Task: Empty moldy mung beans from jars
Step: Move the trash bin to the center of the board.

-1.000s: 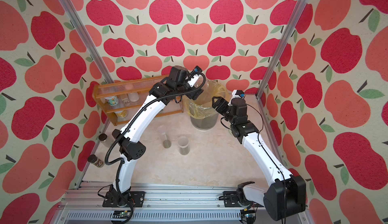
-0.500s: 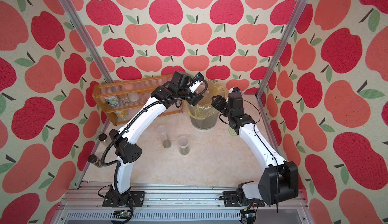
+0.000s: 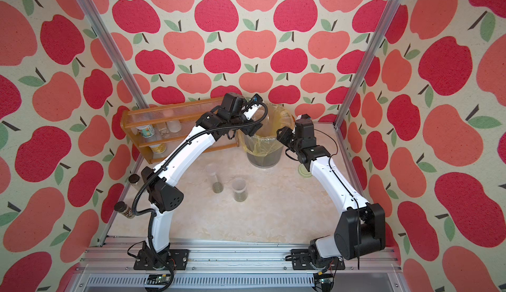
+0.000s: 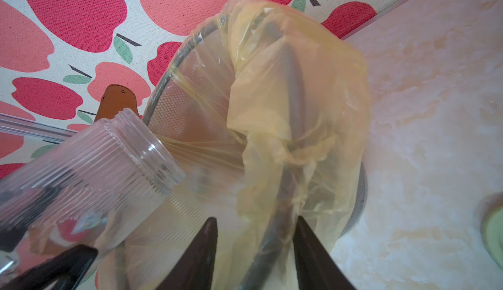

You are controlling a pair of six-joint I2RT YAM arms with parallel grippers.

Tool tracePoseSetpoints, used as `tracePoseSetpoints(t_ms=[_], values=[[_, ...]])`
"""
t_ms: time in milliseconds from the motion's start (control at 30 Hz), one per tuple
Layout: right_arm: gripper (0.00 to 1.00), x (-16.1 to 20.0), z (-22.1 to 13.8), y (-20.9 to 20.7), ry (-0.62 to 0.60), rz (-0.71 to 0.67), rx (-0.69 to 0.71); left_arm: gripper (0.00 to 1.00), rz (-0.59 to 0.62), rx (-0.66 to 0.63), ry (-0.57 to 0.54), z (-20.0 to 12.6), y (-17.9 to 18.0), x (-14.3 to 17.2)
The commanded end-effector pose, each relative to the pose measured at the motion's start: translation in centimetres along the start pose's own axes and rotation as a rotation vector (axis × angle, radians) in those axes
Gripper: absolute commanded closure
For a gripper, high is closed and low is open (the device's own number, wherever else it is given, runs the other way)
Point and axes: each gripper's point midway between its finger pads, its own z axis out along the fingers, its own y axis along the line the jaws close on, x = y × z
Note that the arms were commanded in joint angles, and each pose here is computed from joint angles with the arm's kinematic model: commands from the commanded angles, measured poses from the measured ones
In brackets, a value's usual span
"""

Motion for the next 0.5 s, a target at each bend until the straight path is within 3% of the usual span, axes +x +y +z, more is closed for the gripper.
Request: tracePoseSetpoints(t_ms=[0,67,133,267,467], values=[[0.55,0.9,0.0,0.5,0.054,-0.026,-0.016,0.36,-0.026,-0.036,-0.15,-3.8,1.8,-4.1],[0.57,1.0,-0.1,0.8,0.063,-0.022,-0.028,0.36,-0.042,-0.031,-0.153,-3.8,1.8,-4.0],[0.65,1.1,-0.2,1.2,0.072,-0.022,-0.043,0.36,-0.044,-0.033,-0.151,-3.7,1.9,-3.9],[1.0,0.6,-1.2,2.1,0.074,-0.033,-0.06,0.36,-0.038,-0.031,-0.153,-3.8,1.9,-3.9],[1.0,0.8,-2.2,2.9,0.119,-0.026,-0.073,0.36,-0.038,-0.023,-0.16,-3.9,1.9,-4.0]])
